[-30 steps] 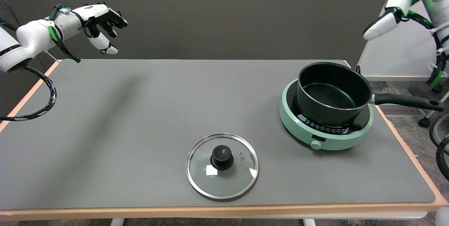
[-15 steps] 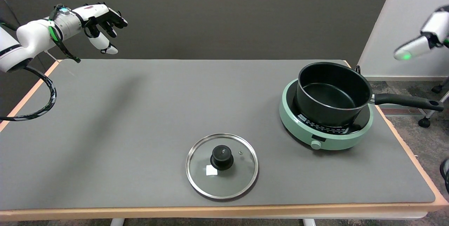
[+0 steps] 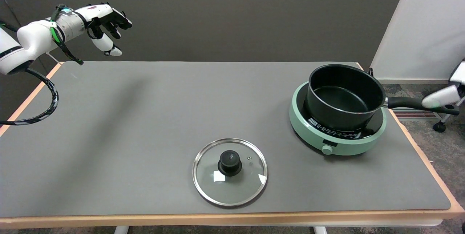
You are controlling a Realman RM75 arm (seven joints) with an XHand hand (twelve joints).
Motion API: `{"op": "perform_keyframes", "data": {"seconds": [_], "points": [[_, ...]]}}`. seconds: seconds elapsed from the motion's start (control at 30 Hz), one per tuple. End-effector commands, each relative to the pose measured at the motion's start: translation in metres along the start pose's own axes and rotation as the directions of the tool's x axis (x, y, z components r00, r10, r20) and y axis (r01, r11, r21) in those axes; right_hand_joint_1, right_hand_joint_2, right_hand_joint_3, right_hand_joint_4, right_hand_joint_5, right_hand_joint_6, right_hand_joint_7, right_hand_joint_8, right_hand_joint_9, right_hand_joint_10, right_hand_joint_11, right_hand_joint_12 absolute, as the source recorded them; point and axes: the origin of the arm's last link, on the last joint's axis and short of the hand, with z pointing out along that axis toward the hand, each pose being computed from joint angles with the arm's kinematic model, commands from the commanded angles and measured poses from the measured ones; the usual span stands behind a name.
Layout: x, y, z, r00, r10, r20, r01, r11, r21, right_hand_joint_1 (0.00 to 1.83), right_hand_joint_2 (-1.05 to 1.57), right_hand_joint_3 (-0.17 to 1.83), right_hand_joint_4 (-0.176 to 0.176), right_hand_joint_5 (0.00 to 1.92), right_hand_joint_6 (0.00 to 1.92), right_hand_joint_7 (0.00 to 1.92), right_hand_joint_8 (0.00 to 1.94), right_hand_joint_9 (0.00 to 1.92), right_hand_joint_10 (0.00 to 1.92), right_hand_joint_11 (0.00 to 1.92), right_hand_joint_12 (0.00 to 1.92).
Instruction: Pick up the pot.
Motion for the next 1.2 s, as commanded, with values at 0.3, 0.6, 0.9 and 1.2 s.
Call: {"op": "perform_keyframes", "data": {"seconds": [0.3,0.6,0.9,1.2], "points": [[-0.050,-0.002,-0.066,0.960,-0.211,0.182,0.198,0.976,0.087,1.34,-1.04,0.83,-0.176,0.04,0.04,0.04,0.04,0.04,0.04,0.04,0.04],[-0.040,0.019,-0.039,0.867,-0.460,0.190,0.473,0.881,-0.025,1.36,-1.05,0.89,-0.161,0.03,0.03,0.03,0.03,0.03,0.03,0.03,0.03],[-0.055,0.022,-0.030,0.827,-0.513,0.233,0.543,0.834,-0.092,1.34,-1.05,0.89,-0.113,0.03,0.03,0.03,0.03,0.03,0.03,0.03,0.03],[-0.079,0.001,-0.016,0.834,-0.507,0.217,0.532,0.843,-0.074,1.33,-1.05,0.86,-0.101,0.03,0.03,0.03,0.03,0.03,0.03,0.03,0.03]]}}
